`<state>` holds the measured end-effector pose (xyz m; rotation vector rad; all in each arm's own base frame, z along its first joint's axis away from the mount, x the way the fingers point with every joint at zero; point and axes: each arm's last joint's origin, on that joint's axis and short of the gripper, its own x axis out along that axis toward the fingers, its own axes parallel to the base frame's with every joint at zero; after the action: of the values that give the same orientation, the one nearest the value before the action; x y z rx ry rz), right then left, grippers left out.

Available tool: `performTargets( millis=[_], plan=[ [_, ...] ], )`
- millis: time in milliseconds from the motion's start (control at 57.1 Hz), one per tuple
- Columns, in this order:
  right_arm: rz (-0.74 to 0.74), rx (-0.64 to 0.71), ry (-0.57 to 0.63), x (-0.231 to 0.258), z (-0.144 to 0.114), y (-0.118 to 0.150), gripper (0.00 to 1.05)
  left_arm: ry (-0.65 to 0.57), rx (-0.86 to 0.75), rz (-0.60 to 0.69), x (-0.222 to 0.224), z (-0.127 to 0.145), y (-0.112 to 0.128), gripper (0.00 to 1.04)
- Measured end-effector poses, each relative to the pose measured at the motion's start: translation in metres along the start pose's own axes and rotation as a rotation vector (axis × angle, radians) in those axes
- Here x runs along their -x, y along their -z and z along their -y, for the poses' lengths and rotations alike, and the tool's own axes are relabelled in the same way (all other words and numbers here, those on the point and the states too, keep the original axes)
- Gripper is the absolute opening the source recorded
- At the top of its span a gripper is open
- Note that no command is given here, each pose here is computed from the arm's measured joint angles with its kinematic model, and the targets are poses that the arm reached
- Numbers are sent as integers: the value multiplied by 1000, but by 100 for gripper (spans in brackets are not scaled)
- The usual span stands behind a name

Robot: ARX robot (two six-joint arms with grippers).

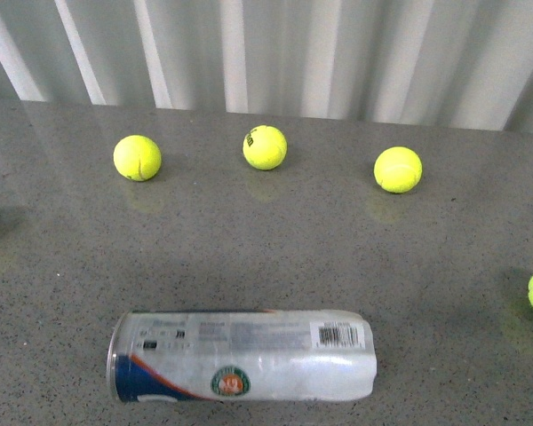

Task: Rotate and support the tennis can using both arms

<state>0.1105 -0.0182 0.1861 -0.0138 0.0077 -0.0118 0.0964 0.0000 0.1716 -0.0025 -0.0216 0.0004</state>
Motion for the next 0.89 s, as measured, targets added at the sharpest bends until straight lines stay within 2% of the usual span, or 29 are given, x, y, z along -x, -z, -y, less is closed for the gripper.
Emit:
performTargets(
  millis=[18,140,193,315,508,893],
  plan=[
    [2,1,-1,0,-1,0,3,0,0,0,0,0,0,98],
    [-1,-3,-5,5,-7,5,3,0,0,0,0,0,0,98],
    [-22,-5,29,9,-10,9,3,2,0,0,0,0,0,98],
    [6,-3,-15,13,-18,10,3,2,0,0,0,0,0,98],
    [3,-4,-9,13,-18,22,3,0,0,1,0,0,0,98],
    [6,-3,-9,13,-18,21,3,0,0,1,0,0,0,98]
  ],
)
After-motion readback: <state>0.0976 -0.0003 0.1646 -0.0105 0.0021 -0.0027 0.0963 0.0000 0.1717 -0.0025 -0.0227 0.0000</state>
